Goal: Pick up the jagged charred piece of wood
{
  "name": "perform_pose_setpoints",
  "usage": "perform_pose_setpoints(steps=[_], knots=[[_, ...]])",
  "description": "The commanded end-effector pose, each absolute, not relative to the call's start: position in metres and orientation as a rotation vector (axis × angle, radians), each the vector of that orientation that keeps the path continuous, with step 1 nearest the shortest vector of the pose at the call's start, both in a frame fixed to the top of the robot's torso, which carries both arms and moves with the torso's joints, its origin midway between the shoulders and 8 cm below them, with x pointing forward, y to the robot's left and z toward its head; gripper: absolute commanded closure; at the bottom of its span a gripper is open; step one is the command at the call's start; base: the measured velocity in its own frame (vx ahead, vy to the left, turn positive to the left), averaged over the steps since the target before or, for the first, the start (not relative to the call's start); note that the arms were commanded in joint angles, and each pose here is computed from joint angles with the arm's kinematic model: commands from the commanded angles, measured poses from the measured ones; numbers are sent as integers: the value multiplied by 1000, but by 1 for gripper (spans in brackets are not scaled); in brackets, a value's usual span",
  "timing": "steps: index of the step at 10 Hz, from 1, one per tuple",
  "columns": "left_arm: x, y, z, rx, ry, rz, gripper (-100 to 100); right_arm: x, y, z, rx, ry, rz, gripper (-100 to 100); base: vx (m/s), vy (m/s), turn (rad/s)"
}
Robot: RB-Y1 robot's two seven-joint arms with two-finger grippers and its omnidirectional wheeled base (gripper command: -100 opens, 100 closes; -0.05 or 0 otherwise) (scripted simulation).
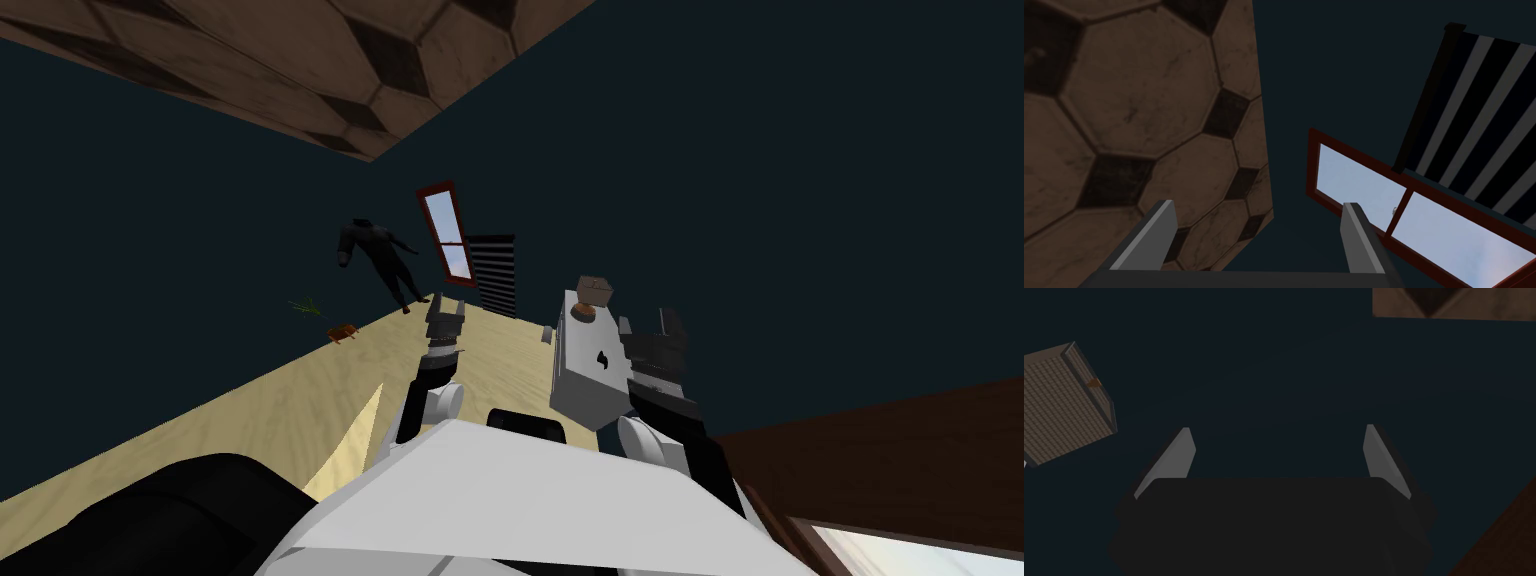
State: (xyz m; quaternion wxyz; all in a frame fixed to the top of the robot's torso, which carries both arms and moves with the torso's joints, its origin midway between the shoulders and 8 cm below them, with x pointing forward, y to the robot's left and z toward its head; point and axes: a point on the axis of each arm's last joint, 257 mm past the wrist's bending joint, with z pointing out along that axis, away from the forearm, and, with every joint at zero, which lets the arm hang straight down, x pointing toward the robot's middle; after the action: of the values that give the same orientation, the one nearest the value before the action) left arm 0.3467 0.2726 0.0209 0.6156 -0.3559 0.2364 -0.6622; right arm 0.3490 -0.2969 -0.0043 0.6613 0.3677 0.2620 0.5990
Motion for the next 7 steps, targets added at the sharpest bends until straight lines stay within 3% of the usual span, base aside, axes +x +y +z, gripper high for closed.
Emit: perform_pose_setpoints(steps=[1,7], knots=[[347,273,21,-820,544,-1525,0,350,-298,-9,828,629,1345,-100,6,24,-16],[347,273,21,-820,544,-1526,0,357,-333,-65,931,832,1236,-100,18,86,-43]])
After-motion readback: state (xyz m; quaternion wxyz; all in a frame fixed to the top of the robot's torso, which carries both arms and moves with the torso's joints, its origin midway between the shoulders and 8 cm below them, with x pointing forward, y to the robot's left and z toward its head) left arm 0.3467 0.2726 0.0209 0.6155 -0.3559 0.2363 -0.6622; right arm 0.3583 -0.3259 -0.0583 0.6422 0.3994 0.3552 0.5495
